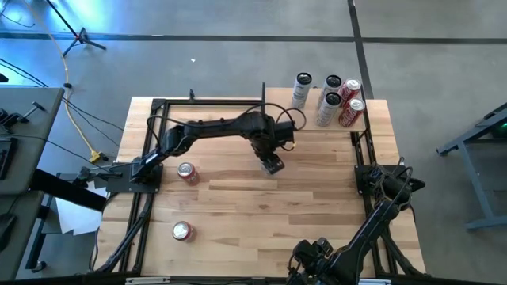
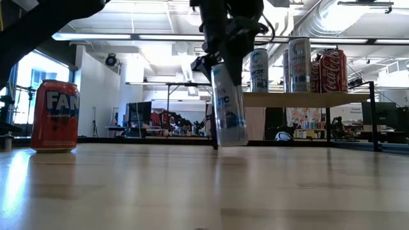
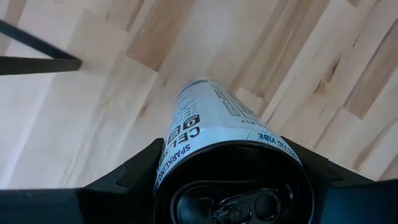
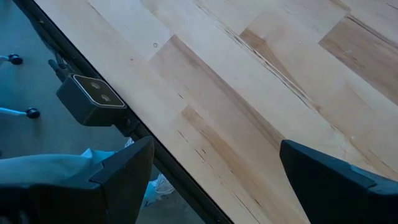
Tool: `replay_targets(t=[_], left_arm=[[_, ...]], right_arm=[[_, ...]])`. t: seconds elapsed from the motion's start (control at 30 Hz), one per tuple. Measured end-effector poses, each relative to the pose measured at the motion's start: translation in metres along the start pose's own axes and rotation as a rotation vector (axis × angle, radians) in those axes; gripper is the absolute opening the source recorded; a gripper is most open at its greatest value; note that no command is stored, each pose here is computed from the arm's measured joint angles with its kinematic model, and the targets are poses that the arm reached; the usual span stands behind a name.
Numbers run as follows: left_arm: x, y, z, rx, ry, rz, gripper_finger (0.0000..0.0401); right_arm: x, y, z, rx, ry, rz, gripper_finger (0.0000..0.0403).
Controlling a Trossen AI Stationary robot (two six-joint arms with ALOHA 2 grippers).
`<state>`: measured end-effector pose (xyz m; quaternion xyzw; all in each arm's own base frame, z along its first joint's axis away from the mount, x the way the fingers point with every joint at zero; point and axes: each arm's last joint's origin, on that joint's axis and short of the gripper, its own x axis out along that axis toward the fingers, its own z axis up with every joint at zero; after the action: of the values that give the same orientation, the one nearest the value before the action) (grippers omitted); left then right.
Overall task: Place canned beverage on shelf
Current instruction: Put the white soda can on the shelf aligned with the other white soda can
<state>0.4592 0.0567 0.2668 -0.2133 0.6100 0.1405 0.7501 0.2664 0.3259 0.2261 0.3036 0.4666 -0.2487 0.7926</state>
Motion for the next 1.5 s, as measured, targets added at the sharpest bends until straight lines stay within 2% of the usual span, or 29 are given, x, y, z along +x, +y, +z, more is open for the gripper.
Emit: replay_targets(t=[0.23, 0.63, 1.03, 1.3, 1.5], left_arm=[[0.000, 0.003, 0.002, -0.007, -0.006, 0.005, 0.0240], [-0.001, 0.008, 0.004, -0.014, -0.025, 0.042, 0.0286], [-0.002, 0.009, 0.004, 0.014, -0.036, 0.068, 0.0290], [-0.027, 0.003, -0.001, 0.067, -0.089, 0.079, 0.0296], [-0.068, 0.001, -0.020, 0.027, -0.147, 0.132, 0.0310]], right_arm=[[0.000, 0.000, 0.000, 0.000, 0.000, 0.000, 0.0337], [0.000, 0.000, 0.000, 0.000, 0.000, 0.001, 0.0337], [0.000, 0.000, 0.000, 0.000, 0.000, 0.000, 0.0337], [0.000, 0.000, 0.000, 0.002, 0.000, 0.004, 0.0337], [0.000, 0.001, 0.000, 0.006, 0.010, 0.013, 0.0337]])
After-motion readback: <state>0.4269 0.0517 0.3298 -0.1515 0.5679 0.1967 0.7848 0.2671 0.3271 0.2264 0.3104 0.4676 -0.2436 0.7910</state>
